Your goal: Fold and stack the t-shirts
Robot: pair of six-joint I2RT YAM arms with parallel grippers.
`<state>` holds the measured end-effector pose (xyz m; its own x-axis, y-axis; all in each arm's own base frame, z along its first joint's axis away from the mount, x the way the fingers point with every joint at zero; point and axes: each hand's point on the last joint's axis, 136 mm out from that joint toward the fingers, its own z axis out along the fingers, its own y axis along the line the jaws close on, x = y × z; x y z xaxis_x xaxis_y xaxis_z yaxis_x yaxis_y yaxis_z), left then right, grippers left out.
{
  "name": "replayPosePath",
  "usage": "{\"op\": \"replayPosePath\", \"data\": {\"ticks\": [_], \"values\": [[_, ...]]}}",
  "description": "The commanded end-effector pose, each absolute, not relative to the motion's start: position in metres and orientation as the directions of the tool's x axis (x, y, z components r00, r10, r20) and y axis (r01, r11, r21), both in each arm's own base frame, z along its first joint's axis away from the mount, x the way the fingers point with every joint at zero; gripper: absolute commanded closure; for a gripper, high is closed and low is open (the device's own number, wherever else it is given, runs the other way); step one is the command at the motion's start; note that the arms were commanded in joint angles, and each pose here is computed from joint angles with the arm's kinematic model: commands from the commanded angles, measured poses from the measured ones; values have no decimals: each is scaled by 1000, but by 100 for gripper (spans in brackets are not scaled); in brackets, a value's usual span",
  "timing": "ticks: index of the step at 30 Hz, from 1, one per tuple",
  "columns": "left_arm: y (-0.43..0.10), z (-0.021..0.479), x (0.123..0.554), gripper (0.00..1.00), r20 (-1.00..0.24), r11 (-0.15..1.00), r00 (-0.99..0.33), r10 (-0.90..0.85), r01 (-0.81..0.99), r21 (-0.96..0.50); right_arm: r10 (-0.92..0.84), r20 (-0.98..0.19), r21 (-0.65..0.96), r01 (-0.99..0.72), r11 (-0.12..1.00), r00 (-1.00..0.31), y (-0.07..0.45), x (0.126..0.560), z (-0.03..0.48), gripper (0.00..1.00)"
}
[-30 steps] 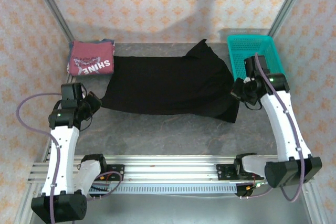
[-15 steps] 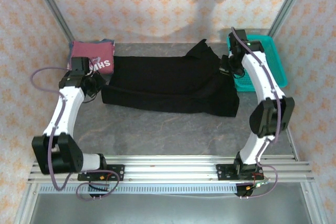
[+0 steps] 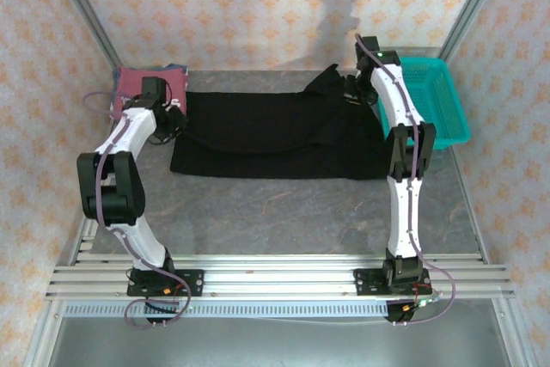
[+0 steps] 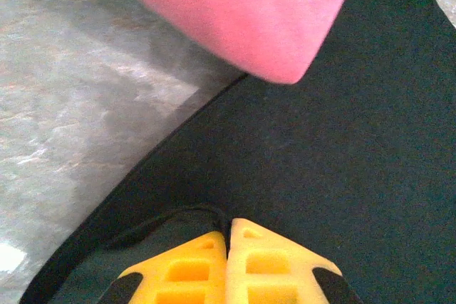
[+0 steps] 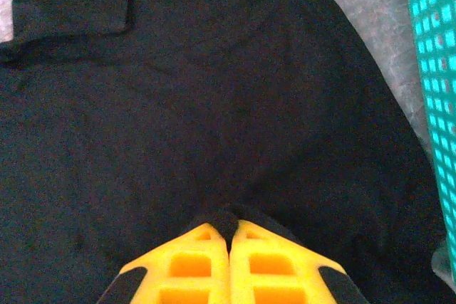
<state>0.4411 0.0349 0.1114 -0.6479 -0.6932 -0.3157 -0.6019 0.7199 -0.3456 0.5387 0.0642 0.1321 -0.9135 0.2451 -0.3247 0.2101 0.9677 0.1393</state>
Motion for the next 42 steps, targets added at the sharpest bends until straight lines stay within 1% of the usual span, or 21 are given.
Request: {"op": "replayPosePath", "data": {"ticks": [1,2,3,4,5,6,8,10,12,17,19,22,26,29,33,35,37,38,40,41,42], "values": [[36,112,459,100,-356,732,-639,-682,-597,-330,256,-339,81,243,967,-905,53,547,128,96],[38,111,462,94,-359,722,-627,-691,-607,-331,267,-351,88,252,964,-898,53,553,127,89],[39,111,464,77,-365,714,-614,-700,-612,-339,273,-361,110,250,962,-892,57,559,128,85],[38,115,468,58,-369,705,-600,-709,-612,-358,286,-371,153,245,957,-883,63,565,132,75],[37,122,470,49,-374,695,-585,-719,-612,-379,307,-385,202,245,948,-870,69,570,141,61],[36,131,470,44,-379,687,-573,-727,-608,-398,321,-395,238,241,941,-861,74,572,150,53],[36,159,462,36,-415,681,-540,-732,-593,-429,331,-410,275,231,933,-850,78,566,174,42],[45,176,436,29,-451,682,-516,-728,-613,-400,305,-407,250,216,944,-861,74,546,192,37],[48,181,408,26,-450,682,-518,-727,-622,-385,270,-386,217,197,956,-882,69,516,203,34],[38,150,348,26,-374,693,-585,-720,-636,-339,267,-376,182,212,960,-887,53,425,205,27],[34,134,339,26,-351,685,-589,-728,-639,-349,287,-352,182,236,955,-891,48,393,191,26],[27,114,341,28,-322,675,-594,-737,-633,-378,342,-277,186,299,936,-898,39,355,153,27],[23,91,356,30,-307,677,-606,-734,-619,-398,420,-226,187,383,904,-879,24,338,108,29],[22,76,367,31,-297,679,-614,-732,-615,-402,482,-183,239,437,867,-857,22,340,82,30],[25,59,377,32,-285,681,-620,-731,-629,-376,534,-163,234,494,838,-829,17,344,54,33],[25,49,379,35,-271,686,-632,-726,-636,-354,554,-161,199,523,829,-817,11,345,42,39],[26,38,378,41,-251,690,-645,-722,-648,-322,580,-162,176,555,813,-798,7,346,33,51],[27,31,374,47,-239,690,-648,-723,-659,-300,591,-162,166,569,806,-790,4,345,31,58],[33,18,361,69,-209,678,-646,-735,-695,-239,612,-162,142,595,791,-774,0,339,27,75],[35,14,354,78,-196,672,-643,-740,-707,-220,618,-161,133,603,786,-770,-2,335,27,81],[39,11,345,84,-189,665,-637,-747,-720,-198,623,-164,124,610,782,-765,-3,329,28,88]]}}
